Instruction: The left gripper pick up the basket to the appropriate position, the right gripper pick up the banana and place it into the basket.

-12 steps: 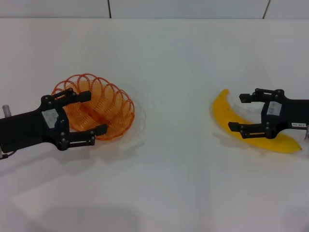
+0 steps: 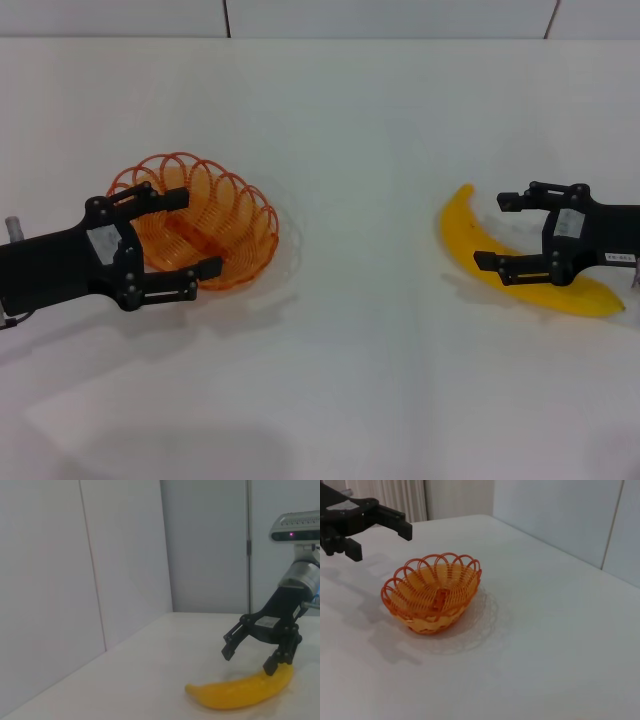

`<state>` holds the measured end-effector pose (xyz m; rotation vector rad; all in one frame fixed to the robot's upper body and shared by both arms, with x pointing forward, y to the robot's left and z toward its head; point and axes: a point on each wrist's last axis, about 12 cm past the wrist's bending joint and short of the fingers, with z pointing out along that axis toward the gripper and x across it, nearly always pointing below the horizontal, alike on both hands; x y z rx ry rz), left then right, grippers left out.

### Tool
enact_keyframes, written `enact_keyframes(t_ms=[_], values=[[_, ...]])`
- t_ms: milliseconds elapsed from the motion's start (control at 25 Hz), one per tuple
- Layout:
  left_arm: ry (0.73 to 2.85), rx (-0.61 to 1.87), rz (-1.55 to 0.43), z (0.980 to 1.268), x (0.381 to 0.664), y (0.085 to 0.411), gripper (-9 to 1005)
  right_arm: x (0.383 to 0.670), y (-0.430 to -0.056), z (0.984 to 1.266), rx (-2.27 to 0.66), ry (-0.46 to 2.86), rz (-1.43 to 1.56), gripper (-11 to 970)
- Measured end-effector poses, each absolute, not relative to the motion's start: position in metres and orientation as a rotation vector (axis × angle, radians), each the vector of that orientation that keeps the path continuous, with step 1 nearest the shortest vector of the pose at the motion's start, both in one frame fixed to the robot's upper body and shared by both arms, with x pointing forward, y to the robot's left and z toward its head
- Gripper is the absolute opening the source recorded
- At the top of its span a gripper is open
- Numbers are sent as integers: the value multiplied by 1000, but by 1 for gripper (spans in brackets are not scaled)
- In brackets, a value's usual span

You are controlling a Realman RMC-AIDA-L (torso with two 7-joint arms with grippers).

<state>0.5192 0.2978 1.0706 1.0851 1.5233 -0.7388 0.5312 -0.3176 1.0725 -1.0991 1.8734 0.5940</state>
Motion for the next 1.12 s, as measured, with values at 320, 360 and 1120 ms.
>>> enact_keyframes(t_ms=[320, 360, 1120], values=[[1498, 995, -741, 1074, 522, 298, 907, 532, -318, 1071, -1096, 1877, 580, 880], [1495, 981, -740, 1075, 523, 299, 907, 532, -318, 1070, -1093, 1881, 577, 880], [1722, 721, -722, 1159, 567, 341, 905, 535, -314, 1067, -1085, 1888, 585, 880]])
